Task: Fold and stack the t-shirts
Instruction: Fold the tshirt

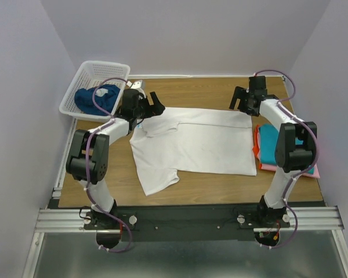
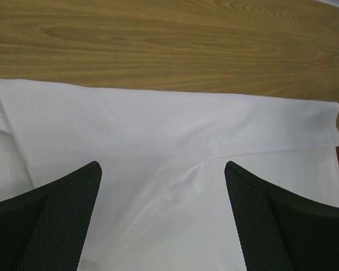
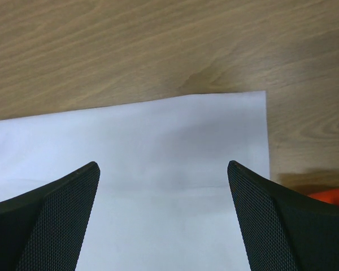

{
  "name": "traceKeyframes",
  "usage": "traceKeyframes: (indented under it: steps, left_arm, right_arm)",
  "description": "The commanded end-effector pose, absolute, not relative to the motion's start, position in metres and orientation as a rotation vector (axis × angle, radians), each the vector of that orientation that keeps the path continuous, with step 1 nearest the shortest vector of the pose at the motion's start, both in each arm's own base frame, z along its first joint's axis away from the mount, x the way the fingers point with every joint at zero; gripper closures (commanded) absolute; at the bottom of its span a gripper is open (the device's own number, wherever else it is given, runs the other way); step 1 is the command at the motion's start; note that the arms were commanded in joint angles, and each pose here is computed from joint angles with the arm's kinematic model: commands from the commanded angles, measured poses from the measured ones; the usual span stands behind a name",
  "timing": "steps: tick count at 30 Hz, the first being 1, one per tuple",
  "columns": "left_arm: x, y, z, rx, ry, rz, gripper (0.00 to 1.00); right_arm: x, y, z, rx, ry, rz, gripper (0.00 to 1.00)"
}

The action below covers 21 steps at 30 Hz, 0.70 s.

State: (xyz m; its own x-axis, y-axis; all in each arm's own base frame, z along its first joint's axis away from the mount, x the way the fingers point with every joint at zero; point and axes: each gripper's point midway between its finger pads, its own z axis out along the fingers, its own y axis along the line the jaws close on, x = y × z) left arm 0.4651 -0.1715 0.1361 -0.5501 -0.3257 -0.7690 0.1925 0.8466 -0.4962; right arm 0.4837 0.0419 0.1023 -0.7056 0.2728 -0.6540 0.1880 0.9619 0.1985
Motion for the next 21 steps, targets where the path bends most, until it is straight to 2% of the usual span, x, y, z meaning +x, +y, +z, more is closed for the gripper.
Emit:
traceKeyframes:
  steps: [1, 10, 21]
  left_arm:
    - [0.479, -0.184, 0.105, -0.055, 2.137, -0.687, 0.03]
    - [0.502, -0.166, 0.042, -0.116, 2.281, -0.546, 0.03]
    - [0.514, -0.154, 0.035, -0.172, 2.294, -0.581, 0.02]
  right_arm:
    - [0.488, 0.053, 0.075, 0.275, 2.448, 0.211, 0.00]
    - [0.498, 0.057, 0.036, 0.276, 2.519, 0.221, 0.00]
    - [0.493, 0.061, 0.009, 0.291, 2.577, 0.240, 0.00]
